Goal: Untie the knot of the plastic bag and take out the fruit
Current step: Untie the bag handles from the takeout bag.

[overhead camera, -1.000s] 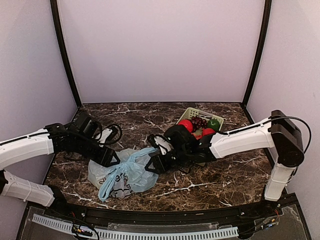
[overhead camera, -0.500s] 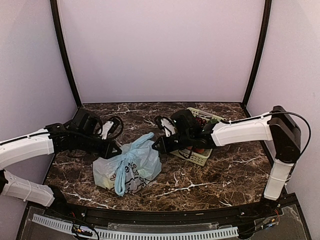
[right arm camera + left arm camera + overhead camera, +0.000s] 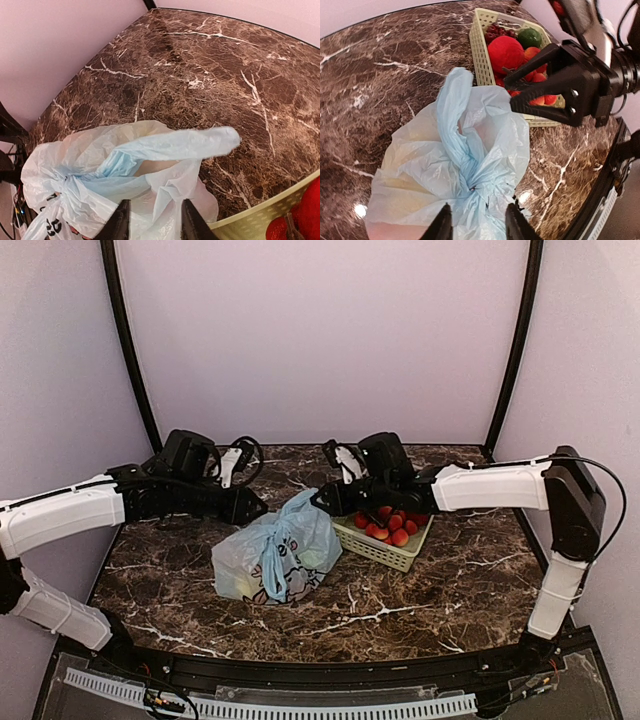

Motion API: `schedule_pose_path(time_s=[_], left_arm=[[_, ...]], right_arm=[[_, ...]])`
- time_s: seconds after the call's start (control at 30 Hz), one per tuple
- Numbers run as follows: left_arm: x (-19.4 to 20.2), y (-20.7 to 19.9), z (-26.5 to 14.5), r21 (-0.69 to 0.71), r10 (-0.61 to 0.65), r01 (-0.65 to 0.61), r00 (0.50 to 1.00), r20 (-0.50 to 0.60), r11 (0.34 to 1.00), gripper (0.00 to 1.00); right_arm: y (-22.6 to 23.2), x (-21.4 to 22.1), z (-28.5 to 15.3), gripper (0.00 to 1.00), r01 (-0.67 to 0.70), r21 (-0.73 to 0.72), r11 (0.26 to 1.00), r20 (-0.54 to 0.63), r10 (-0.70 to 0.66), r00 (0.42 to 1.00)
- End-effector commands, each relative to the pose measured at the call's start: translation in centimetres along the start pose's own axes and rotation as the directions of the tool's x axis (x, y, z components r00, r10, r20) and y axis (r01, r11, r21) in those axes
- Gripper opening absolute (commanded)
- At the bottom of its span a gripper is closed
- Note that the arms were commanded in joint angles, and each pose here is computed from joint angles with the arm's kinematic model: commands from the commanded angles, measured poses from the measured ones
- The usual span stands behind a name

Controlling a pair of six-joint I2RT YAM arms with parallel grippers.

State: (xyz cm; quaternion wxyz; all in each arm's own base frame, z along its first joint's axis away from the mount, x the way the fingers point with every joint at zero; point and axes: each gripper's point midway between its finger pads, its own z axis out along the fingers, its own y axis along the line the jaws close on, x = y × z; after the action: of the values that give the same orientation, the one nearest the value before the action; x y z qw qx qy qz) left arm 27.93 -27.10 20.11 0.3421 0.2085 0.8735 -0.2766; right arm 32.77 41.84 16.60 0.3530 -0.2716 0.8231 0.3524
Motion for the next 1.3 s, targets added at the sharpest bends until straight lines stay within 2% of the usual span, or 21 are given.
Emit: schedule_pose_path(time_s=[0.0,0.17,0.3,0.53,0.67,0.87,1.1,1.2,1.23,1.27], left_arm=[[0.4,0.3,-1.0,-0.026,0.003,-0.004,1.000,-0.029,1.000,0.48],[2.5,0.4,-1.9,-0.026,-0.007,0.005,0.995,-0.099,1.000,0.77],[3.7,0.5,-1.8,-0.013,-0.001,-0.001,0.990,-0.139,1.000,0.86],[2.8,0.9,-1.0,-0.027,-0.026,0.023,0.990,-0.137,0.999,0.90],[3.0,0.7,-0.1,-0.003,-0.034,0.034,0.987,-0.158,0.999,0.86],[3.8,2.1,0.7,-0.069,-0.039,0.025,0.979,-0.198,0.997,0.76],[4.9,2.1,1.7,-0.054,-0.053,0.042,0.970,-0.236,0.998,0.67],[5.5,2.2,1.9,-0.057,-0.065,0.052,0.967,-0.248,0.997,0.58],[5.5,2.2,2.0,-0.054,-0.066,0.054,0.967,-0.245,0.997,0.49],[5.6,2.1,2.1,-0.047,-0.070,0.060,0.967,-0.246,0.997,0.45]], right_arm=[[1.2,-1.7,-2.3,0.53,0.102,-0.019,0.995,0.042,-0.101,0.994],[3.1,-1.6,-3.5,0.82,0.153,-0.108,0.982,0.036,-0.150,0.988],[4.6,-0.7,-3.0,0.97,0.180,-0.183,0.967,0.015,-0.180,0.983],[5.8,-0.8,-1.3,0.99,0.119,-0.267,0.956,-0.016,-0.128,0.992],[5.3,-0.4,-0.3,0.99,0.124,-0.258,0.958,-0.032,-0.136,0.990],[5.0,2.0,2.1,0.99,0.175,-0.207,0.963,-0.123,-0.203,0.971],[6.1,3.5,3.9,0.99,0.177,-0.234,0.956,-0.162,-0.218,0.962],[6.6,4.2,4.4,0.97,0.183,-0.233,0.955,-0.173,-0.226,0.959],[6.6,4.5,4.6,0.96,0.184,-0.230,0.956,-0.179,-0.227,0.957],[6.7,4.6,4.8,0.95,0.183,-0.226,0.957,-0.182,-0.227,0.957]])
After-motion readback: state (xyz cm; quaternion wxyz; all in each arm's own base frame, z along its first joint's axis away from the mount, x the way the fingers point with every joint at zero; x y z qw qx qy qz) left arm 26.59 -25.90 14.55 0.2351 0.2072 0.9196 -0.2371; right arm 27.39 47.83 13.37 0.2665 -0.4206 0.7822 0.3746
